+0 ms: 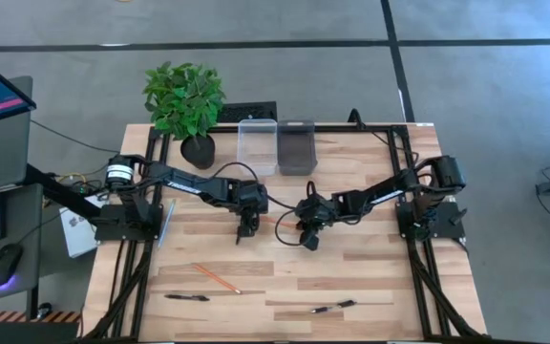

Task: Sort pens & pencils
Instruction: Put the top orange pencil into the transparent bin

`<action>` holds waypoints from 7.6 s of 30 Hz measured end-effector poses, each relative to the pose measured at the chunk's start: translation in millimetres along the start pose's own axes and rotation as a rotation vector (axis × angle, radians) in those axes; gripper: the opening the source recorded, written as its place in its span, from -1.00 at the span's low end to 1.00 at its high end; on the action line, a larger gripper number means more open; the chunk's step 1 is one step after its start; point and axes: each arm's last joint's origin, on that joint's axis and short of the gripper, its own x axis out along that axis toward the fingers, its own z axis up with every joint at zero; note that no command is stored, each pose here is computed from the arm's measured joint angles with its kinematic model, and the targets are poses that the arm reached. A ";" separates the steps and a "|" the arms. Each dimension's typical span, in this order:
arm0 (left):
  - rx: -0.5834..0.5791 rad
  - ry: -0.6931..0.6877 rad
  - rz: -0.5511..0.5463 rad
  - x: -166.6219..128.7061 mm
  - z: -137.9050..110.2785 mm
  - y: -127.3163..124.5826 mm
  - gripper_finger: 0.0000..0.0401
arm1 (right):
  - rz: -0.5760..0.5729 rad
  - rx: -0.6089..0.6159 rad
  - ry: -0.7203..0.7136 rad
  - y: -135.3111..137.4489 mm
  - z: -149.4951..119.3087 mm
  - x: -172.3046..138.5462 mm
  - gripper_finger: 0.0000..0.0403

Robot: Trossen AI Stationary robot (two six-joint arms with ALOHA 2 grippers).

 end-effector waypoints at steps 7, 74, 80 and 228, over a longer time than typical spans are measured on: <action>0.029 -0.004 -0.009 0.3 0.1 -0.9 -0.26 | -0.008 0.007 0.035 1.8 2.5 -1.9 -0.69; 0.074 -0.025 -0.023 0.8 1.4 -1.0 -0.44 | -0.025 -0.077 0.063 7.5 5.9 -3.5 -0.14; 0.074 -0.025 -0.022 0.8 1.4 -1.0 -0.44 | -0.052 -0.039 0.099 7.1 2.8 -5.3 -0.25; 0.078 -0.001 -0.025 0.6 -0.7 -1.2 -0.44 | -0.034 -0.012 0.177 27.4 12.4 -19.8 -0.28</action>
